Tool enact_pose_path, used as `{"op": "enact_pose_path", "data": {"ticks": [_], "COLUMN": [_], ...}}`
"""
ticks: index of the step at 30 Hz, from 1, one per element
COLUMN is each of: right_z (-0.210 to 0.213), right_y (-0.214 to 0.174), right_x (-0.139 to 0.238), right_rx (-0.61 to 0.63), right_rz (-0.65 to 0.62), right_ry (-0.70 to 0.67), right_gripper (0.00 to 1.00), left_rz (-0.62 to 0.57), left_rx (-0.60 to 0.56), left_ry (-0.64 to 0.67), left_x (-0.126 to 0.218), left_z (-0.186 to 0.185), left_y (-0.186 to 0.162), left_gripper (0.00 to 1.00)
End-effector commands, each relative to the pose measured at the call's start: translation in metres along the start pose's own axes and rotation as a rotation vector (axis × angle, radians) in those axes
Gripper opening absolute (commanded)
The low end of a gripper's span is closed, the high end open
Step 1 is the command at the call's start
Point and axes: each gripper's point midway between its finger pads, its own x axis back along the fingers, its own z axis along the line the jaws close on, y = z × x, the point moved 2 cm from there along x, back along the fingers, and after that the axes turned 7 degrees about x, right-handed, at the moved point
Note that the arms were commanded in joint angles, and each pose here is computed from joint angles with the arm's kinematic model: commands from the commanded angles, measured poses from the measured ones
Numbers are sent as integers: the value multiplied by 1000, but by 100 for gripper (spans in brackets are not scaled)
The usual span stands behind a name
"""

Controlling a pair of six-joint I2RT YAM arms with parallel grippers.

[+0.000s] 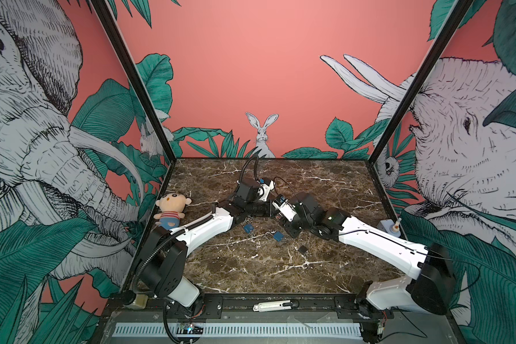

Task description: Lock with the key

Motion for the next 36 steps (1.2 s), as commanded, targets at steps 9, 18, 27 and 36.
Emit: {"op": "enact_pose_path", "data": {"ticks": [9, 18, 27, 36], "right_z": [-2, -3, -3, -5], "right_y": [19, 19, 20, 19], "right_x": [8, 7, 8, 7], "right_rx": [16, 19, 18, 18], "right_rz": [-62, -61, -64, -66], "right_ry": [-21, -24, -27, -42], "right_gripper": [7, 7, 6, 6], "left_rz": [4, 8, 47, 56], "left_rx": [-45, -43, -28, -28], "left_ry": [-67, -71, -123, -130], "left_x": [-2, -3, -7, -8], "left_z": [-19, -19, -24, -24], "left_y": [5, 5, 0, -1], "left_gripper": [20, 19, 10, 0]}}
